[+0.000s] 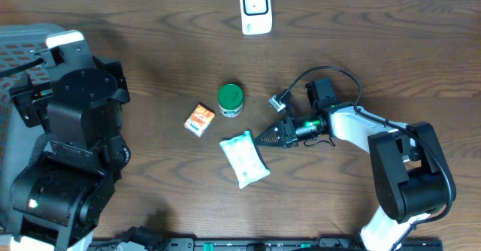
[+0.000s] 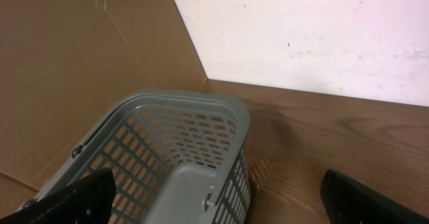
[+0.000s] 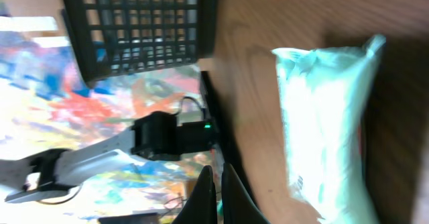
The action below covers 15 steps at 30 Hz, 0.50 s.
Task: Scan the item barcode
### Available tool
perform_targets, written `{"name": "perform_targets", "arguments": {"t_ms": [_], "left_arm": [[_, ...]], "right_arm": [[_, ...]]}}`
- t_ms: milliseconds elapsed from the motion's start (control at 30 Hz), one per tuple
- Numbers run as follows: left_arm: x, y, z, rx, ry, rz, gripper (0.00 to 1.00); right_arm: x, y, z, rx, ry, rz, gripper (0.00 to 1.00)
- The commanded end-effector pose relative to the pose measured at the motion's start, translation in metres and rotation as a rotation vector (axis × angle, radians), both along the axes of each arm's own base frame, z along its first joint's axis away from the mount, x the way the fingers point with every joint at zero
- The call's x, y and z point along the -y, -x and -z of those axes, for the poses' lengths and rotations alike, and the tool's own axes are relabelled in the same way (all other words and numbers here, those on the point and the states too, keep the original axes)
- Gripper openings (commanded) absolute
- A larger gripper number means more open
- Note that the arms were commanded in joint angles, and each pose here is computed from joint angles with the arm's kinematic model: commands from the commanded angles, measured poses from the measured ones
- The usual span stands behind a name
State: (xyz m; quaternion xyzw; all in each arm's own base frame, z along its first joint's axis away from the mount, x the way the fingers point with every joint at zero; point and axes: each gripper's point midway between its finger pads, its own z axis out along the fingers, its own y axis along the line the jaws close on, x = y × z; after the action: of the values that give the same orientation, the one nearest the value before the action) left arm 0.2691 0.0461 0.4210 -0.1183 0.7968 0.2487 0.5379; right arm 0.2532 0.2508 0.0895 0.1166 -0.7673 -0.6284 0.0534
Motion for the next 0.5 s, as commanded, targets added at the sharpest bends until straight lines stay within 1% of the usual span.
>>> {"name": "perform_targets", "arguments": {"t_ms": [0, 33, 67, 100, 133, 233, 367, 467], "left_arm": [[-0.002, 0.001, -0.002, 0.012, 0.01, -0.011, 0.98], [-0.002, 0.001, -0.002, 0.012, 0.011, -0.011, 0.98], [-0.002, 0.001, -0.002, 0.012, 0.011, -0.011, 0.98], [-0.002, 0.001, -0.002, 0.012, 0.01, -0.011, 0.98], [-0.002, 0.001, -0.002, 0.012, 0.01, -0.011, 0.98], [-0.002, 0.001, -0.002, 0.012, 0.01, -0.011, 0.98], [-0.002, 0.001, -0.002, 0.012, 0.01, -0.011, 0.98], [-0.002, 0.001, -0.002, 0.012, 0.01, -0.011, 0.98]], "right_arm": [[0.006, -0.005, 0.002, -0.001, 0.06, 0.037, 0.01], [0.011, -0.007, 0.02, 0.004, 0.165, 0.059, 0.11], [0.016, -0.007, 0.035, 0.021, 0.256, 0.07, 0.35], [0.019, -0.006, 0.044, 0.049, 0.314, 0.063, 0.71], [0.019, -0.003, 0.05, 0.081, 0.343, 0.042, 0.99], [0.012, 0.007, 0.059, 0.131, 0.402, -0.012, 0.99], [0.02, 0.006, 0.092, 0.138, 0.73, 0.03, 0.99], [0.014, 0.012, 0.097, 0.21, 0.882, -0.01, 0.99]]}}
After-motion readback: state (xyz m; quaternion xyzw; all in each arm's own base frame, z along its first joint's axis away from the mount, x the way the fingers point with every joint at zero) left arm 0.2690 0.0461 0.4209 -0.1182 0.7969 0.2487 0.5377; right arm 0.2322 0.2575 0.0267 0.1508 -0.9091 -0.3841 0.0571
